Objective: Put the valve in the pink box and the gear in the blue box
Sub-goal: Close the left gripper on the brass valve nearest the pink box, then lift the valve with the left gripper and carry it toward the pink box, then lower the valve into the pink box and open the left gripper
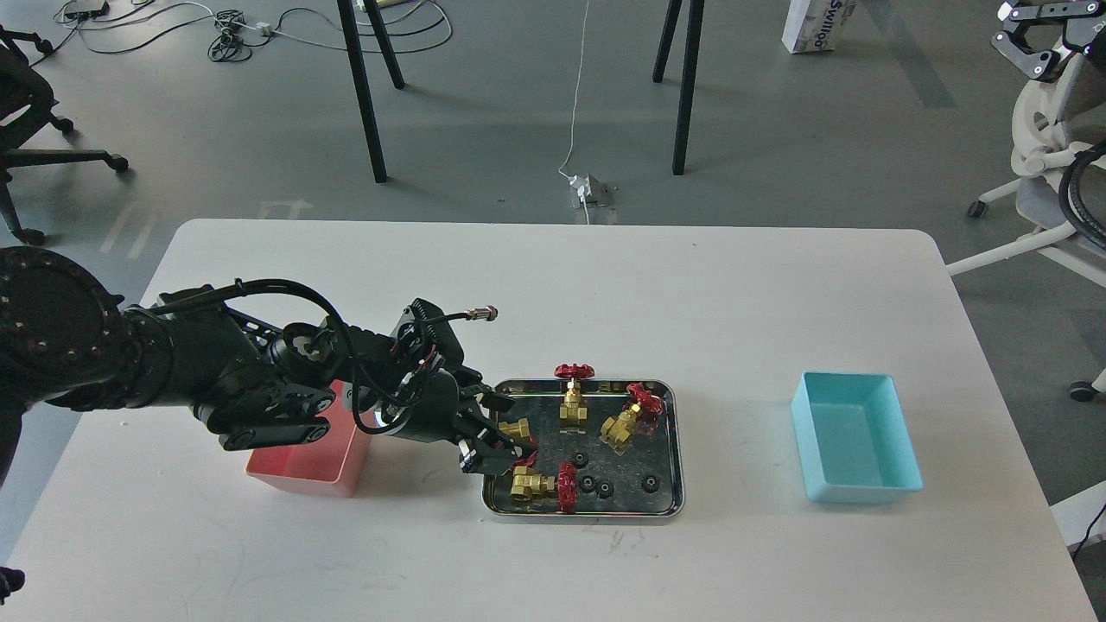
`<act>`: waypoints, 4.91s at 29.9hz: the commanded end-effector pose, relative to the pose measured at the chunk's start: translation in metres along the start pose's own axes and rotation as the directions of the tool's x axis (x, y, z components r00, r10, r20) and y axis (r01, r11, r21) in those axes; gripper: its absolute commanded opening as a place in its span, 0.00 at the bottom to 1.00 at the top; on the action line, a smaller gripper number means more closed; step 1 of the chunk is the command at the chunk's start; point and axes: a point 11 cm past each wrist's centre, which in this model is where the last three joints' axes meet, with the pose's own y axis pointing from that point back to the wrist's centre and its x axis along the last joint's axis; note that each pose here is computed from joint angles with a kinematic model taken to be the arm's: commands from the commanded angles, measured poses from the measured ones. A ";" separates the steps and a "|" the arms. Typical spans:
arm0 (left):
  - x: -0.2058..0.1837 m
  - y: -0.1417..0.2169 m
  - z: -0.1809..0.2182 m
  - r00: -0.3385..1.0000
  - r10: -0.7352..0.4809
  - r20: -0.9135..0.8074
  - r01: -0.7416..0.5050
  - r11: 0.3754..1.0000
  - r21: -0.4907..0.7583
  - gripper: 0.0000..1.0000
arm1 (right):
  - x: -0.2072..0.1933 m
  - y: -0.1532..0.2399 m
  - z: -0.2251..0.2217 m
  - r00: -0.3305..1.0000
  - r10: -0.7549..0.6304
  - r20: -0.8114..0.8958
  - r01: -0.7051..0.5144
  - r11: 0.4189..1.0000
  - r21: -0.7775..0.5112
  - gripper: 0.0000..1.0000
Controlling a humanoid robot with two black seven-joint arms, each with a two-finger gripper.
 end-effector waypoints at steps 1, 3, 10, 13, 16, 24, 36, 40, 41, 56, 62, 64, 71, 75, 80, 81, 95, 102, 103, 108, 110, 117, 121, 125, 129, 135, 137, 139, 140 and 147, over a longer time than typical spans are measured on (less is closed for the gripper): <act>0.000 0.000 0.001 1.000 -0.001 0.005 0.001 1.000 -0.003 0.68 | 0.001 0.001 0.002 1.000 0.003 0.001 -0.003 1.000 -0.005 1.00; -0.001 0.001 0.000 1.000 -0.003 0.006 0.003 1.000 -0.002 0.68 | 0.002 0.001 0.002 1.000 0.004 0.001 -0.004 1.000 -0.005 1.00; -0.002 0.000 0.002 1.000 -0.004 0.002 0.004 1.000 -0.008 0.65 | 0.005 0.003 0.003 1.000 0.014 0.000 -0.014 1.000 -0.006 1.00; -0.002 0.001 0.002 1.000 0.003 0.006 -0.003 1.000 -0.008 0.63 | 0.007 0.003 0.003 1.000 0.020 0.000 -0.020 1.000 -0.005 1.00; -0.002 0.001 0.002 1.000 0.004 0.006 -0.004 1.000 -0.007 0.55 | 0.010 0.005 0.005 1.000 0.030 0.001 -0.030 0.999 -0.010 1.00; -0.004 0.003 0.001 0.999 -0.009 0.030 0.009 1.000 -0.010 0.29 | 0.011 0.005 0.005 0.999 0.032 0.001 -0.032 0.999 -0.010 1.00; 0.025 0.017 -0.008 0.997 0.077 0.026 -0.077 0.997 0.014 0.21 | 0.016 0.008 0.006 0.999 0.045 0.001 -0.045 0.999 -0.013 1.00; 0.037 0.027 -0.007 0.995 0.094 0.034 -0.094 0.996 0.010 0.19 | 0.015 0.007 0.007 0.999 0.044 0.002 -0.044 0.999 -0.012 1.00; 0.037 0.032 -0.008 0.995 0.097 0.028 -0.098 0.995 0.014 0.19 | 0.015 0.007 0.007 0.999 0.044 0.002 -0.044 0.999 -0.012 1.00; 0.062 0.178 -0.047 0.946 0.323 -0.030 -0.309 0.926 0.218 0.20 | -0.052 -0.058 -0.058 0.993 0.114 -0.004 -0.114 0.988 0.102 1.00; 0.008 0.216 -0.053 0.962 0.270 -0.031 -0.250 0.924 0.290 0.20 | -0.061 -0.066 -0.042 0.995 0.102 -0.002 -0.101 0.993 0.068 1.00; -0.019 0.221 -0.052 0.963 0.260 -0.073 -0.226 0.923 0.311 0.20 | -0.064 -0.068 -0.035 0.995 0.099 0.006 -0.099 0.993 0.057 1.00; -0.068 0.229 -0.047 0.969 0.216 -0.118 -0.167 0.928 0.333 0.20 | -0.060 -0.066 -0.026 0.994 0.108 0.009 -0.108 0.993 0.042 1.00; -0.084 0.219 -0.041 0.966 0.215 -0.146 -0.159 0.934 0.319 0.20 | -0.059 -0.066 -0.026 0.994 0.112 0.010 -0.112 0.993 0.041 1.00; -0.094 0.207 -0.040 0.956 0.235 -0.178 -0.171 0.934 0.315 0.20 | -0.052 -0.062 -0.025 0.992 0.126 0.005 -0.126 0.991 0.038 1.00; -0.097 0.204 -0.040 0.955 0.234 -0.183 -0.169 0.934 0.314 0.20 | -0.051 -0.061 -0.024 0.992 0.129 0.006 -0.129 0.991 0.036 1.00; -0.118 0.172 -0.048 0.962 0.175 -0.207 -0.109 0.949 0.297 0.20 | -0.042 -0.057 -0.015 0.989 0.147 0.013 -0.147 0.989 0.022 1.00; -0.125 0.165 -0.050 0.964 0.160 -0.214 -0.092 0.950 0.298 0.20 | -0.035 -0.052 -0.008 0.987 0.162 0.015 -0.162 0.987 0.009 1.00; -0.125 0.165 -0.051 0.964 0.160 -0.214 -0.092 0.950 0.298 0.20 | -0.034 -0.051 -0.009 0.986 0.165 0.013 -0.165 0.986 0.009 1.00; -0.124 0.164 -0.059 0.968 0.153 -0.199 -0.085 0.946 0.314 0.20 | -0.030 -0.049 -0.007 0.985 0.172 0.013 -0.172 0.985 0.005 1.00; -0.126 0.164 -0.062 0.970 0.146 -0.195 -0.077 0.943 0.323 0.20 | -0.029 -0.048 -0.006 0.985 0.174 0.013 -0.174 0.985 0.002 1.00; -0.129 0.155 -0.059 0.969 0.140 -0.203 -0.073 0.949 0.307 0.21 | -0.027 -0.046 -0.002 0.984 0.180 0.013 -0.180 0.984 -0.004 1.00; -0.134 0.156 -0.059 0.969 0.134 -0.208 -0.064 0.948 0.311 0.22 | -0.025 -0.045 -0.002 0.983 0.184 0.013 -0.184 0.983 -0.005 1.00; -0.136 0.156 -0.062 0.970 0.129 -0.207 -0.058 0.945 0.321 0.23 | -0.022 -0.043 -0.004 0.982 0.190 0.007 -0.190 0.982 -0.002 1.00; -0.135 0.155 -0.062 0.969 0.132 -0.208 -0.061 0.946 0.318 0.27 | -0.019 -0.041 -0.002 0.981 0.195 0.007 -0.195 0.981 -0.008 1.00; -0.133 0.154 -0.062 0.969 0.137 -0.207 -0.066 0.946 0.317 0.41 | -0.016 -0.039 0.002 0.980 0.200 0.007 -0.199 0.980 -0.015 1.00; -0.132 0.155 -0.062 0.969 0.139 -0.206 -0.068 0.946 0.318 0.42 | -0.014 -0.037 0.000 0.979 0.203 0.003 -0.203 0.979 -0.013 1.00; -0.131 0.154 -0.062 0.969 0.144 -0.202 -0.074 0.945 0.318 0.45 | -0.014 -0.037 -0.001 0.979 0.204 0.002 -0.204 0.979 -0.012 1.00; -0.131 0.155 -0.062 0.969 0.146 -0.200 -0.077 0.945 0.318 0.47 | -0.013 -0.037 -0.001 0.979 0.205 0.001 -0.205 0.979 -0.012 1.00; -0.111 0.171 -0.071 0.947 0.258 -0.190 -0.174 0.912 0.372 0.65 | -0.013 -0.035 0.006 0.980 0.195 -0.035 -0.196 0.980 -0.036 1.00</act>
